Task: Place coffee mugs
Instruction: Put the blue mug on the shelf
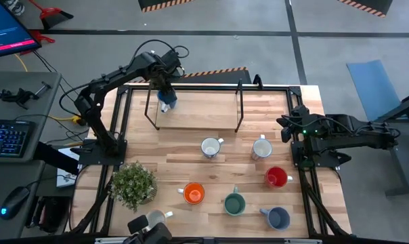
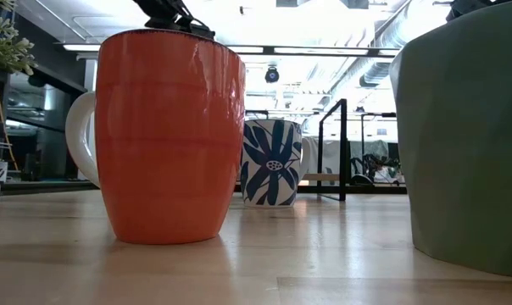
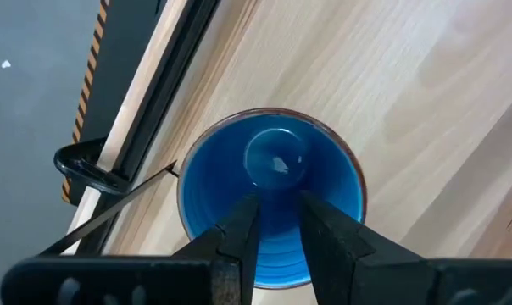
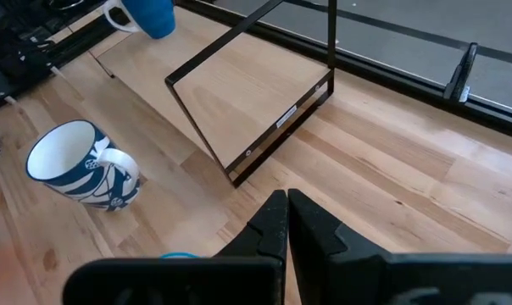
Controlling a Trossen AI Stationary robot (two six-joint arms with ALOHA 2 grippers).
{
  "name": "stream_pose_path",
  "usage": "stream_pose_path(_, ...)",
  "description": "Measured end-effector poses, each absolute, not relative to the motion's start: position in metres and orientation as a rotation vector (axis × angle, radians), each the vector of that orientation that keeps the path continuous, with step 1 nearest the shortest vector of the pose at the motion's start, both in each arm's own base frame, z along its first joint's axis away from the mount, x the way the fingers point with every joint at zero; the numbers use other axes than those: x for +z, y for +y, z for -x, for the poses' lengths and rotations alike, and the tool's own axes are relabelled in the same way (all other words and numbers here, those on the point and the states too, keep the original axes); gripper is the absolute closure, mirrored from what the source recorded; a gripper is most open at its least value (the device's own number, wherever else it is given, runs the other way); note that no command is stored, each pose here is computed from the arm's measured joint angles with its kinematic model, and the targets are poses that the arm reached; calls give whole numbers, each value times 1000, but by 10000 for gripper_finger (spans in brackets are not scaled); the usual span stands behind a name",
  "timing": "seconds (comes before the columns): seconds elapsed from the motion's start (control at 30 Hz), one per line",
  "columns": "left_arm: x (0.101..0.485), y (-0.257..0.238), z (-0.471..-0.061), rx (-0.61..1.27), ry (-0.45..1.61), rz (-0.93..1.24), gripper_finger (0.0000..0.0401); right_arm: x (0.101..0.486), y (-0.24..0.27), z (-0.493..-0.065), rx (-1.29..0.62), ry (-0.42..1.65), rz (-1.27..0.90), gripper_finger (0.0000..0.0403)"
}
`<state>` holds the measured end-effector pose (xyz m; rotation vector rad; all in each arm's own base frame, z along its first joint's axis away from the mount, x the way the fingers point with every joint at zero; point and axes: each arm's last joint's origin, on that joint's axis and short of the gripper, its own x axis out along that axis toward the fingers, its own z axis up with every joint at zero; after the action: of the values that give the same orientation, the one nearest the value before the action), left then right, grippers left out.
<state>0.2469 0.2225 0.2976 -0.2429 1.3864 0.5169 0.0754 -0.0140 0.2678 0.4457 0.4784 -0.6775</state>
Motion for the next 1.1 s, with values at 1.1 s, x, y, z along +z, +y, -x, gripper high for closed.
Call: stream_pose_path(1.1,263,246,-251,664,1557,203,327,267,-13,-76,-646,492,-458,402)
